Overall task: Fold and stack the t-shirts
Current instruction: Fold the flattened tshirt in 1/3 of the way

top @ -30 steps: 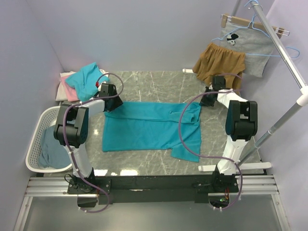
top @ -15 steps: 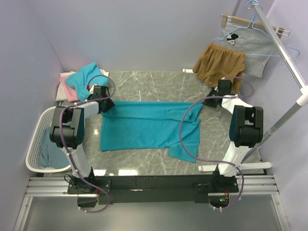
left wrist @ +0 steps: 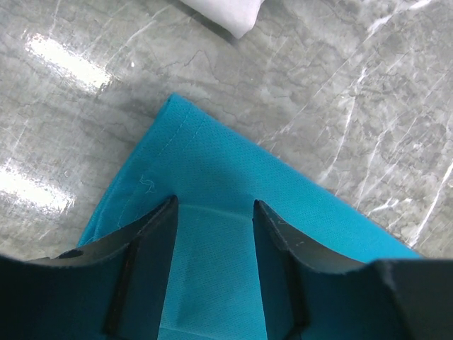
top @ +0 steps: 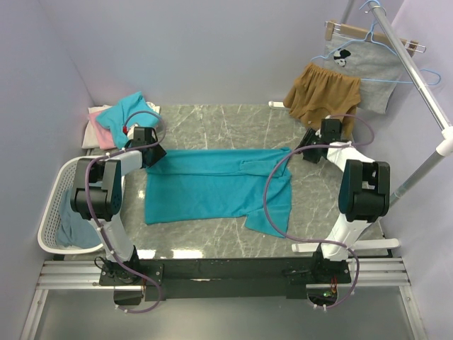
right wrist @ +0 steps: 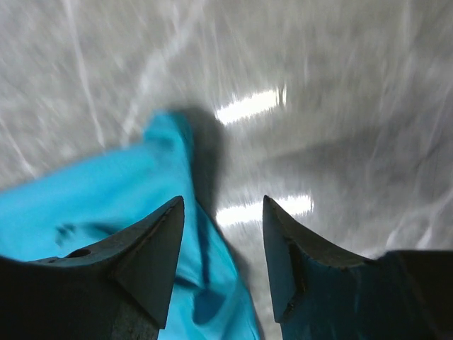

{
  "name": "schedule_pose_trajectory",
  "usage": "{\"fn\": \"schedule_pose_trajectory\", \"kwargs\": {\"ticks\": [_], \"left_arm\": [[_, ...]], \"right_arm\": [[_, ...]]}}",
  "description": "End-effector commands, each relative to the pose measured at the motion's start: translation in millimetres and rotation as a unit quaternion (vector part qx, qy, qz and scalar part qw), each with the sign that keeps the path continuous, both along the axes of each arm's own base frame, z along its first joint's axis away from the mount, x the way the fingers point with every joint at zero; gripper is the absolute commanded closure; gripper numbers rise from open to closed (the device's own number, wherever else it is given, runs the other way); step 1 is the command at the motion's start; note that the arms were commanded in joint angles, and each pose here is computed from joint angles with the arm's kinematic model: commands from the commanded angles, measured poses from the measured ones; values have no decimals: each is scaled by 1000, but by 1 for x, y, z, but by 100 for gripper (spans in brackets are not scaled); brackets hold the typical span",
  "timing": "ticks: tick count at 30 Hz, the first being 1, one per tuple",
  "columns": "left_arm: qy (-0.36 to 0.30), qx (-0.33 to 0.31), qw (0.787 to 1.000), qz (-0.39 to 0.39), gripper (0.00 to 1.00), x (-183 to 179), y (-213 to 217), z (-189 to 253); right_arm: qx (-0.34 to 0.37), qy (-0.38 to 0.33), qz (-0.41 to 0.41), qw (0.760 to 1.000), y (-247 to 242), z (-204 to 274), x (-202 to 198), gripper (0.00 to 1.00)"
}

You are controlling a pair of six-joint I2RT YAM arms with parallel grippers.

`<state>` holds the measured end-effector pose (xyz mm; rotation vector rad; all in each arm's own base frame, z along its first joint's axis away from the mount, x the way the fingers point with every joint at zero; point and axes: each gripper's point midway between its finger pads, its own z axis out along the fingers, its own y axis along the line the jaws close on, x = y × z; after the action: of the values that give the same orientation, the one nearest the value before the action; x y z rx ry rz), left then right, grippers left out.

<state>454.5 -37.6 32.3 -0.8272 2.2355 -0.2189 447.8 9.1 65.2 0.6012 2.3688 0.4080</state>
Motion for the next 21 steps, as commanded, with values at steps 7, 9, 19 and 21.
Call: {"fn": "schedule_pose_trajectory", "kwargs": {"ticks": [7,9,19,21], "left_arm": [[8,-4,1000,-13,47,-9,-5,8],[8,-3,1000,-13,47,-10,-5,10],[12,10,1000,-6,46,-13,1,15],[14,12,1000,-4,46,-14,2,14]], "right_arm": [[2,85,79,993,39,-23,-63,48],[-3,99,83,992,40,-29,-66,50],[-111,185,94,972,44,-56,-97,94],[-127,193,87,969,42,-61,-101,100]]}}
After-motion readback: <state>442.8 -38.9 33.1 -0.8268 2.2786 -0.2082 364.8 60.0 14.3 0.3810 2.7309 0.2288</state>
